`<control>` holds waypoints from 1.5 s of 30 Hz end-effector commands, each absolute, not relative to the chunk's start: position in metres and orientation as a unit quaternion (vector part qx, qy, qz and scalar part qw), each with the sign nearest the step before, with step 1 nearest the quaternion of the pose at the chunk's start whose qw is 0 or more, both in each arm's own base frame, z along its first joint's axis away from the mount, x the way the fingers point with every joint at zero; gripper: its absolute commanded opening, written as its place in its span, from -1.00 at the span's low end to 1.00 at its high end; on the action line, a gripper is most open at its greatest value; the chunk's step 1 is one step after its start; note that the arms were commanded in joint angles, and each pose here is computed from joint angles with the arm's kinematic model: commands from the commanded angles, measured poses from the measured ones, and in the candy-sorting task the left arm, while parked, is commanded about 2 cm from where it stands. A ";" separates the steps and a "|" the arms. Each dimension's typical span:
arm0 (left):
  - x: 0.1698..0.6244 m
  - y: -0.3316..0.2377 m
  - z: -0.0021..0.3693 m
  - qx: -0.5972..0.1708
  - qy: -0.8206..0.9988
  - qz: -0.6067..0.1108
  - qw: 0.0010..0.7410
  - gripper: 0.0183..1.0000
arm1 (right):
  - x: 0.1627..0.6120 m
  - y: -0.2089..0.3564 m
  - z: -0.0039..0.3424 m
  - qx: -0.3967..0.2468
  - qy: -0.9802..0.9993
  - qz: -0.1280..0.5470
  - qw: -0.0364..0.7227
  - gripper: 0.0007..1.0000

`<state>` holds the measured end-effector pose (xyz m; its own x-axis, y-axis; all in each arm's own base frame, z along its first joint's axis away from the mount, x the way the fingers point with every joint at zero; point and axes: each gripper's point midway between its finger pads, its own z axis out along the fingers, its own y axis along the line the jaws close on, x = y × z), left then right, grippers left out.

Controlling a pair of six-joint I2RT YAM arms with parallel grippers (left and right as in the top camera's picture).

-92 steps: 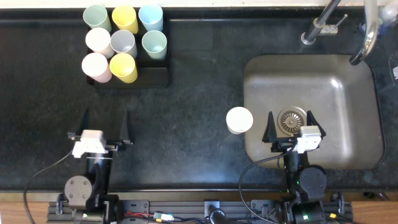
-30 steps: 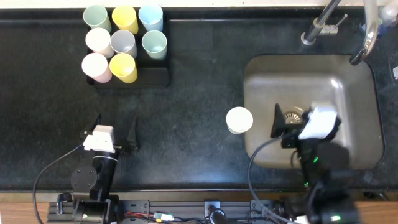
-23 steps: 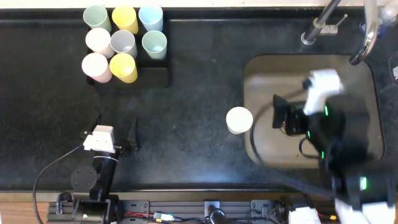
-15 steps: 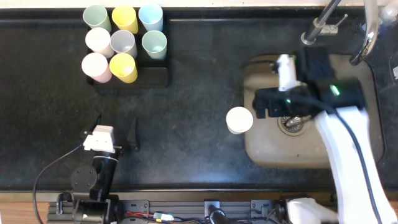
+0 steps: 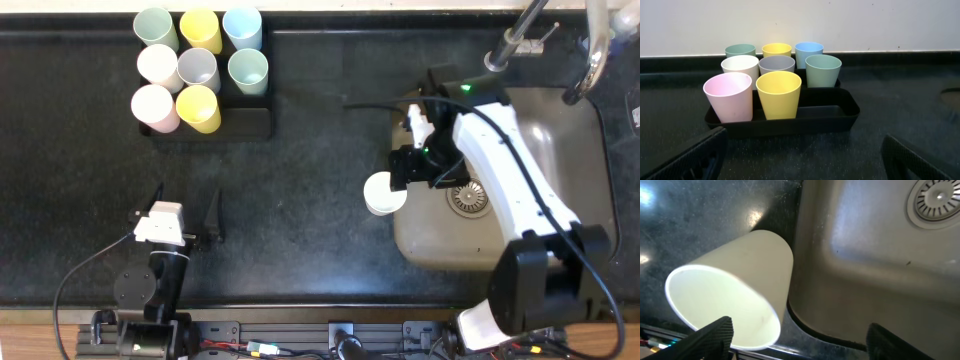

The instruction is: Store Cups

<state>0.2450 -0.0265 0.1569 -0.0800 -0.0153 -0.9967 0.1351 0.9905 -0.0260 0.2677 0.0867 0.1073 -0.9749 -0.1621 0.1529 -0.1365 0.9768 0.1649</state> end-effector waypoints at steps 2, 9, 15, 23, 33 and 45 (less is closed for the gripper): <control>0.244 -0.030 0.157 0.055 0.731 -0.056 0.678 1.00 | 0.273 0.094 0.103 0.106 -0.989 -0.063 0.080 0.44; 0.244 -0.030 0.157 0.055 0.731 -0.056 0.678 1.00 | 0.272 0.096 0.088 0.115 -0.989 -0.053 0.080 -0.15; 0.244 -0.030 0.157 0.055 0.731 -0.056 0.678 1.00 | 0.273 0.106 0.080 0.132 -0.987 -0.054 0.070 -0.68; 0.244 -0.030 0.157 0.055 0.731 -0.056 0.678 1.00 | 0.280 0.123 0.099 0.153 -0.986 -0.066 0.029 -0.92; 0.244 -0.030 0.157 0.055 0.731 -0.056 0.678 1.00 | 0.335 0.193 0.266 0.161 -0.964 -0.124 -0.174 -0.92; 0.244 -0.030 0.157 0.055 0.731 -0.056 0.678 1.00 | 0.357 0.336 0.256 0.194 -0.951 -0.173 -0.166 -0.91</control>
<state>0.2450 -0.0265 0.1569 -0.0800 -0.0153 -0.9967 0.1351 0.9905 -0.0260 0.3537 0.3186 0.2885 -0.8204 -0.3372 -0.4618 -0.4828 0.8412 0.2434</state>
